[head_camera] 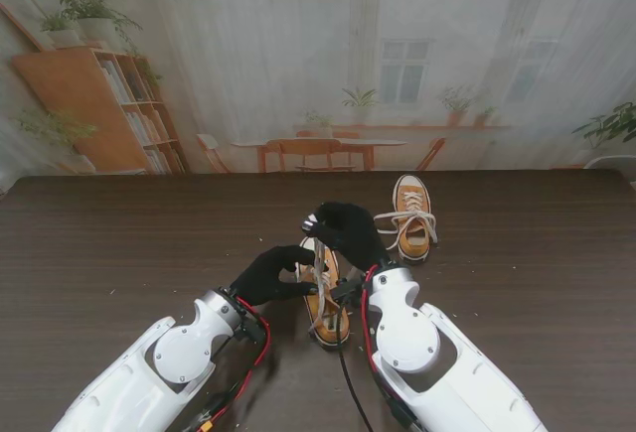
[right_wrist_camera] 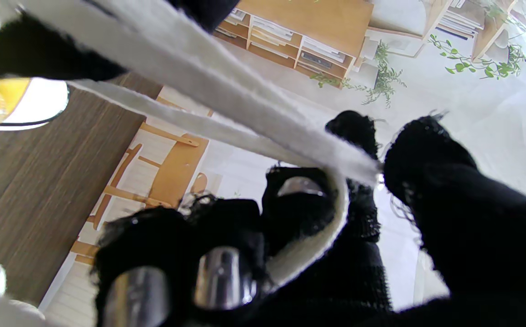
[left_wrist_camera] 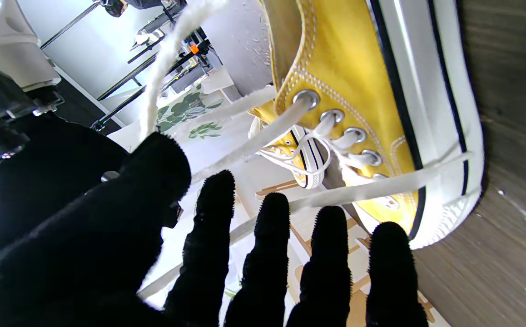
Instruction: Tie the shoelaces into a bow on the shoes
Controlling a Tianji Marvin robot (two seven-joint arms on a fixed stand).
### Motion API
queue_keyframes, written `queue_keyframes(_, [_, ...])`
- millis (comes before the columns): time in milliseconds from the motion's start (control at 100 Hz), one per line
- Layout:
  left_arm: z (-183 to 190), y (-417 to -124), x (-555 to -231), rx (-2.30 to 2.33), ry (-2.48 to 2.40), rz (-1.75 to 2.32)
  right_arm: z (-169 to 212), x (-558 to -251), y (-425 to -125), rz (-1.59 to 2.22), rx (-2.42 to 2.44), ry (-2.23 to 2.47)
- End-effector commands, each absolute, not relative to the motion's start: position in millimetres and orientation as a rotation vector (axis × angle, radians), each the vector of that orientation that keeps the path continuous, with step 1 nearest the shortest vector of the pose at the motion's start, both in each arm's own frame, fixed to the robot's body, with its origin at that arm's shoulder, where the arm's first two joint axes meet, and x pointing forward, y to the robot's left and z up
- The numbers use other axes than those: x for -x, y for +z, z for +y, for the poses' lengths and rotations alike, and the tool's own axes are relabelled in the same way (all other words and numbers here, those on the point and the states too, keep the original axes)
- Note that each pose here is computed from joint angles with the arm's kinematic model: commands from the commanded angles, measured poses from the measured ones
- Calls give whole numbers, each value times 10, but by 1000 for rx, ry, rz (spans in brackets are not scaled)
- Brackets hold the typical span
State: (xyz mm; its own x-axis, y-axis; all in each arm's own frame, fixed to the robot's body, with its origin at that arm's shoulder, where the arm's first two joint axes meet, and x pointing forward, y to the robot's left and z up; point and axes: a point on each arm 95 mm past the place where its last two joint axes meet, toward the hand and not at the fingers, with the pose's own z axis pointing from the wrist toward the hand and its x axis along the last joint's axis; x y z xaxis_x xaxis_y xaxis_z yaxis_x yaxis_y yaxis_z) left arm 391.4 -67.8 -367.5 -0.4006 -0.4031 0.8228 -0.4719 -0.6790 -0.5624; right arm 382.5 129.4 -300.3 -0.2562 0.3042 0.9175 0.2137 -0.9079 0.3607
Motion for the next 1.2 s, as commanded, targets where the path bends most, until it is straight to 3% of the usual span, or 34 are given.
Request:
queue_keyframes(0, [-715,-3665,-3909,-1679,2238,-1252,1286,-3807,-3014,681,-1885,2352])
queue_keyframes(780, [-519,-3661,-3886,-1731,2043,-1291,1270,-3839,-3000,675,-1921,2340])
queue_keyframes(1190, [-549,-3636,-3952,-1738,1988,-1334,1156,-4021,-2971,494,-2305,2405])
